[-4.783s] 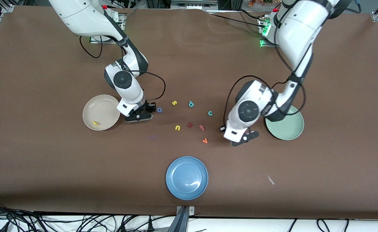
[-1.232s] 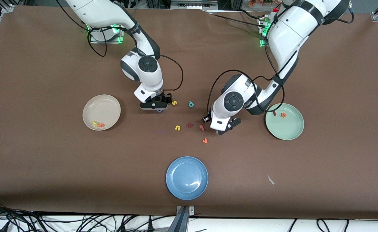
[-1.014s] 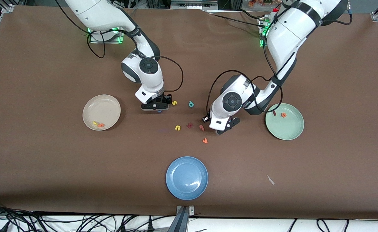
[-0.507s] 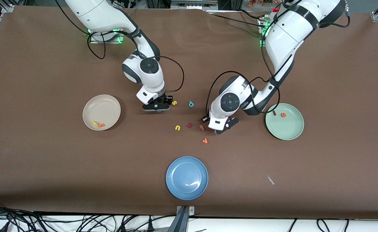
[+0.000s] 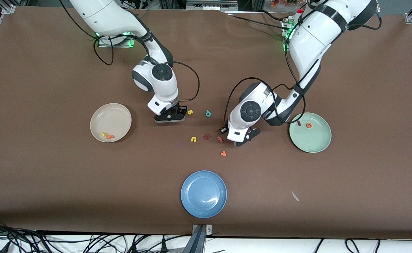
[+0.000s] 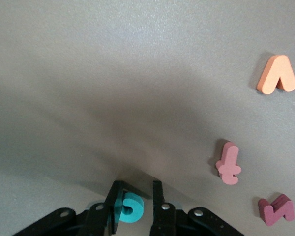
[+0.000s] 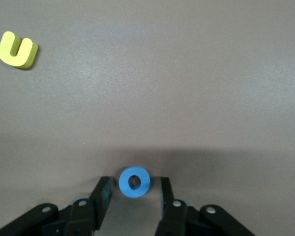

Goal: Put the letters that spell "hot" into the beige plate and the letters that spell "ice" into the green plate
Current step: 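Grasp the blue 'o' with the right gripper while the left gripper grasps teal, then carry the blue 'o' onto the cream plate and open the right gripper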

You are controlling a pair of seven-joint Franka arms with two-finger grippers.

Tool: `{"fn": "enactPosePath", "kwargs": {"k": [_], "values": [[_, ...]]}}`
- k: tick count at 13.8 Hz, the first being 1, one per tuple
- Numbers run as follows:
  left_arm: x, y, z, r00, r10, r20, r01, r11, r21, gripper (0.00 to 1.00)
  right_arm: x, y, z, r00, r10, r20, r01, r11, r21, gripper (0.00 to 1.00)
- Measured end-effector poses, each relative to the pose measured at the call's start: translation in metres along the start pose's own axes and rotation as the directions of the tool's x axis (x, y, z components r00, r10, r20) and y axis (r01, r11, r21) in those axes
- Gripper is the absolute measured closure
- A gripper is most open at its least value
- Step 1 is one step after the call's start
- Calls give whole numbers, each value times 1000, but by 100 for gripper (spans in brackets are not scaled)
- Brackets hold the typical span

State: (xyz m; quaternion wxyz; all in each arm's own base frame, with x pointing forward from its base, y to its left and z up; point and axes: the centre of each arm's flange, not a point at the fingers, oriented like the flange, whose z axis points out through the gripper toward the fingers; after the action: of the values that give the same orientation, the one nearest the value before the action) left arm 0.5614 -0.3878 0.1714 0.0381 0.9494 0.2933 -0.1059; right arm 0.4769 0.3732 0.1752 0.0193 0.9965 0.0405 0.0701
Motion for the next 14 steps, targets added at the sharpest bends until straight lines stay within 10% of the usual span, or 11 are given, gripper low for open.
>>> {"fn": "enactPosePath", "kwargs": {"k": [7, 14], "values": [[-2, 1, 0, 1000, 4, -1, -4, 1000, 2, 91, 1, -1, -1, 1000, -3, -4, 3, 1000, 1, 73], [-2, 1, 0, 1000, 5, -1, -5, 1000, 2, 93, 21, 20, -8, 997, -77, -25, 75, 996, -41, 73]]}}
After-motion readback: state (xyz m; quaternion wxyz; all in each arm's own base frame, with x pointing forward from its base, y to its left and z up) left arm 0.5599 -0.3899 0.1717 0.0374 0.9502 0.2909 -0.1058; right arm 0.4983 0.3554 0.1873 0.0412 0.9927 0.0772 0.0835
